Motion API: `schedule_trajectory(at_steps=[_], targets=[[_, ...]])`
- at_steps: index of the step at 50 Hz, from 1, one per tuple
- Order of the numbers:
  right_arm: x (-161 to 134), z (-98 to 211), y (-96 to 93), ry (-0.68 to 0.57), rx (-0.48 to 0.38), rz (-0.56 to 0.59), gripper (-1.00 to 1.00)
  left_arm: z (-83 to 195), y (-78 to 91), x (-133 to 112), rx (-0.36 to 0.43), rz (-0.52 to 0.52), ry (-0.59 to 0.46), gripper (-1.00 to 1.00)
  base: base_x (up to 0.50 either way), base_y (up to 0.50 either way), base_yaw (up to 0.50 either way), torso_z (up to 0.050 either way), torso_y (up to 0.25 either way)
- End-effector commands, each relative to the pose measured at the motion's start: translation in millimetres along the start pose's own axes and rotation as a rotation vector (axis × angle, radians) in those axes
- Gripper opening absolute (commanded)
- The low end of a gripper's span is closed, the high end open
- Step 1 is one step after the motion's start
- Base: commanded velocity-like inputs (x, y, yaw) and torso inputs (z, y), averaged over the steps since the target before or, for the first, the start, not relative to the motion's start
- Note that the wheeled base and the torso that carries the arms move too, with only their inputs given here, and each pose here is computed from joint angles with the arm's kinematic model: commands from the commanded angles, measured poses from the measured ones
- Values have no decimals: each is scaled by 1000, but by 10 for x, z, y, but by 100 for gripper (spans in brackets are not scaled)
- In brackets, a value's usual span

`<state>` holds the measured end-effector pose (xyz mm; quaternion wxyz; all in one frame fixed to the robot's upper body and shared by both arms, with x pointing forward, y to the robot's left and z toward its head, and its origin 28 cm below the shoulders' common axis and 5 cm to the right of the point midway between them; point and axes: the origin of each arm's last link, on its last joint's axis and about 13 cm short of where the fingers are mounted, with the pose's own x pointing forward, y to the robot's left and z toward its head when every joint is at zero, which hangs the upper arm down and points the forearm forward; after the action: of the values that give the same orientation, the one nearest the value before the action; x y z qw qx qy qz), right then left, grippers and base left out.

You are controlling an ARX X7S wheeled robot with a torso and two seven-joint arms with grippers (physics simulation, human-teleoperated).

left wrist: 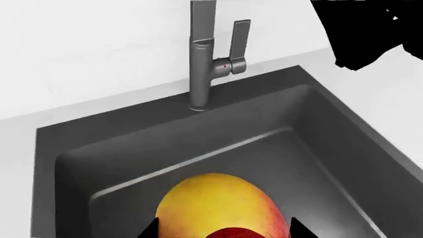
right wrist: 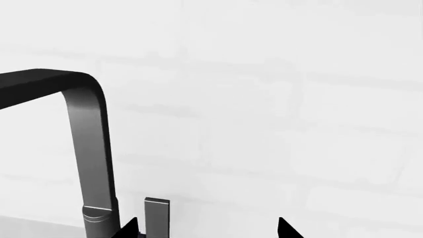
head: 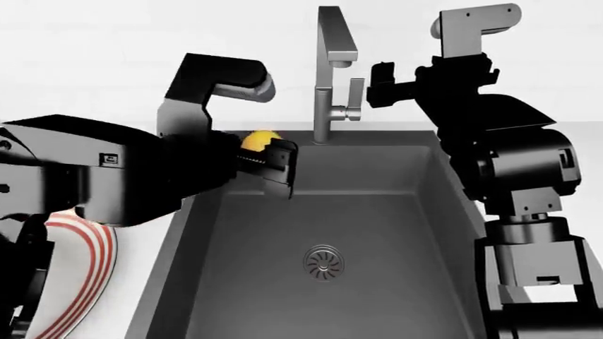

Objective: Pick the mango from the counter and place it in the sink. Then turn on the sink faucet.

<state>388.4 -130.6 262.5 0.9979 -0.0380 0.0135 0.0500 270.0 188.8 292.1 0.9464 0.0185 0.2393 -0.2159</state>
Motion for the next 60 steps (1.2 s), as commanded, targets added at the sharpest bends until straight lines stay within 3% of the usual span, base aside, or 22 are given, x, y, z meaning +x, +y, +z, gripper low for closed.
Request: schedule_trajectory(at_steps=[1, 6, 19, 43, 56, 57, 60], targets=[[10, 3, 1, 2, -5, -1, 100, -84, -229, 204, 28, -53, 51, -100, 0, 0, 0, 0, 0], [17, -14, 3, 6, -4, 0, 100, -151, -341, 309, 39, -70, 79, -100, 0, 0, 0, 0, 0], [30, -25, -8, 10, -4, 0, 100, -398, -427, 549, 34, -77, 170, -100, 0, 0, 0, 0, 1], [26, -121, -25, 20, 11, -7, 100, -636, -423, 1062, 52, -9, 263, -100, 0, 0, 0, 0, 1], [31, -100, -36, 15, 7, -8, 100, -759, -438, 1148, 68, -13, 309, -100, 0, 0, 0, 0, 0], [30, -100, -36, 15, 7, -8, 100, -762, -437, 1152, 68, -11, 311, 100, 0, 0, 0, 0, 0], [28, -103, -32, 14, 8, -7, 100, -756, -448, 1149, 67, -12, 311, 100, 0, 0, 0, 0, 3]])
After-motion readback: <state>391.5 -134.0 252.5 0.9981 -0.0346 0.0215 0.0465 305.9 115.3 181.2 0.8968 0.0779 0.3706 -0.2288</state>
